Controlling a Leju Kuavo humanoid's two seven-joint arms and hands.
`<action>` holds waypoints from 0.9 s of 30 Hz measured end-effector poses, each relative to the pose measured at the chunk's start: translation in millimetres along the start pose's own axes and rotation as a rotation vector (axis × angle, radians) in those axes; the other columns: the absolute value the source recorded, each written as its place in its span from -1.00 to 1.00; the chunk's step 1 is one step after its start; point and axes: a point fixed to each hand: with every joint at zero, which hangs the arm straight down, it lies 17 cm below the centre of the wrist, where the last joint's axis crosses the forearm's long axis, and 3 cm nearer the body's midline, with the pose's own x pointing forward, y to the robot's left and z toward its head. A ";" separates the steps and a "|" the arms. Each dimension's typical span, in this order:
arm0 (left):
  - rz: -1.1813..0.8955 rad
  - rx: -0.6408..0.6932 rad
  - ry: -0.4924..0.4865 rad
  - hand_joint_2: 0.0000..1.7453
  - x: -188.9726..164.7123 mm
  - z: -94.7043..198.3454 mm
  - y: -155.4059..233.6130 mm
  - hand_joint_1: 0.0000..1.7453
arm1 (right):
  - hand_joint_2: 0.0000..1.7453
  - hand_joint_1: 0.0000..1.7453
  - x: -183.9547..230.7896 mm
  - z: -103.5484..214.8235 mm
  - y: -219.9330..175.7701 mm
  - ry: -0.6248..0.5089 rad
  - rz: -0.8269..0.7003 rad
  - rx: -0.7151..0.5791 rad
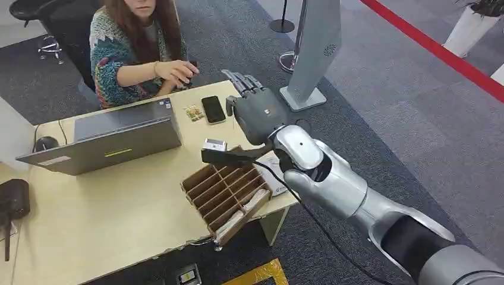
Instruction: Pass the card to the sensor for recognition and then transmit it.
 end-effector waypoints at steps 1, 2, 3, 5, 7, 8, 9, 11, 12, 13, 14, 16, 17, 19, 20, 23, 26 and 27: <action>-0.007 -0.001 -0.005 -1.00 3.1 -0.9 0.7 -1.00 | 1.00 1.00 -2.4 -10.2 -3.2 -0.001 0.004 -0.004; -0.013 -0.002 -0.011 -1.00 6.5 -2.0 1.6 -1.00 | 1.00 1.00 -5.2 -22.2 -7.1 0.001 0.004 -0.010; -0.019 -0.001 -0.017 -1.00 10.1 -3.3 3.2 -1.00 | 1.00 1.00 -9.2 -35.0 -9.9 0.006 0.000 -0.013; -0.026 0.000 -0.031 -1.00 16.2 -4.5 4.3 -1.00 | 1.00 1.00 -14.1 -52.4 -8.6 0.014 -0.017 -0.005; -0.036 -0.002 -0.042 -1.00 19.6 -4.4 4.0 -1.00 | 1.00 1.00 -15.5 -68.8 -7.0 0.021 -0.042 -0.001; -0.043 -0.003 -0.047 -1.00 20.5 -4.1 3.4 -1.00 | 1.00 1.00 -16.8 -76.9 -8.1 0.027 -0.049 -0.005; -0.046 -0.003 -0.050 -1.00 21.2 -4.1 3.2 -1.00 | 1.00 1.00 -18.5 -82.8 -8.2 0.033 -0.059 -0.007; -0.053 -0.004 -0.055 -1.00 22.4 -4.1 2.9 -1.00 | 1.00 1.00 -21.3 -96.8 -9.6 0.044 -0.075 -0.015; -0.057 -0.005 -0.059 -1.00 23.3 -3.9 2.5 -1.00 | 1.00 1.00 -21.6 -103.6 -10.0 0.049 -0.077 -0.017; -0.060 -0.005 -0.062 -1.00 24.0 -4.0 2.6 -1.00 | 1.00 1.00 -24.6 -109.0 -6.6 0.060 -0.077 -0.010; -0.062 -0.006 -0.063 -1.00 24.4 -3.9 2.4 -1.00 | 1.00 1.00 -25.3 -112.0 -3.1 0.066 -0.080 -0.004; -0.059 -0.007 -0.061 -1.00 24.0 -3.8 2.0 -1.00 | 1.00 1.00 -25.9 -120.4 5.1 0.078 -0.087 0.013; -0.059 -0.008 -0.060 -1.00 23.9 -3.8 1.8 -1.00 | 1.00 1.00 -27.3 -123.9 6.6 0.084 -0.085 0.017; -0.058 -0.008 -0.058 -1.00 23.0 -3.8 1.8 -1.00 | 1.00 1.00 -27.8 -129.6 17.2 0.094 -0.086 0.039; -0.057 -0.008 -0.056 -1.00 22.4 -3.9 2.1 -1.00 | 1.00 1.00 -30.9 -129.5 25.2 0.105 -0.085 0.055; -0.054 -0.007 -0.053 -1.00 21.3 -4.1 2.7 -1.00 | 1.00 1.00 -29.1 -130.1 38.9 0.110 -0.087 0.078; -0.049 -0.003 -0.048 -1.00 20.0 -4.2 3.4 -1.00 | 1.00 1.00 -31.7 -129.2 54.6 0.122 -0.075 0.110; -0.048 -0.002 -0.046 -1.00 19.1 -4.2 3.6 -1.00 | 1.00 1.00 -32.6 -128.4 59.6 0.127 -0.072 0.118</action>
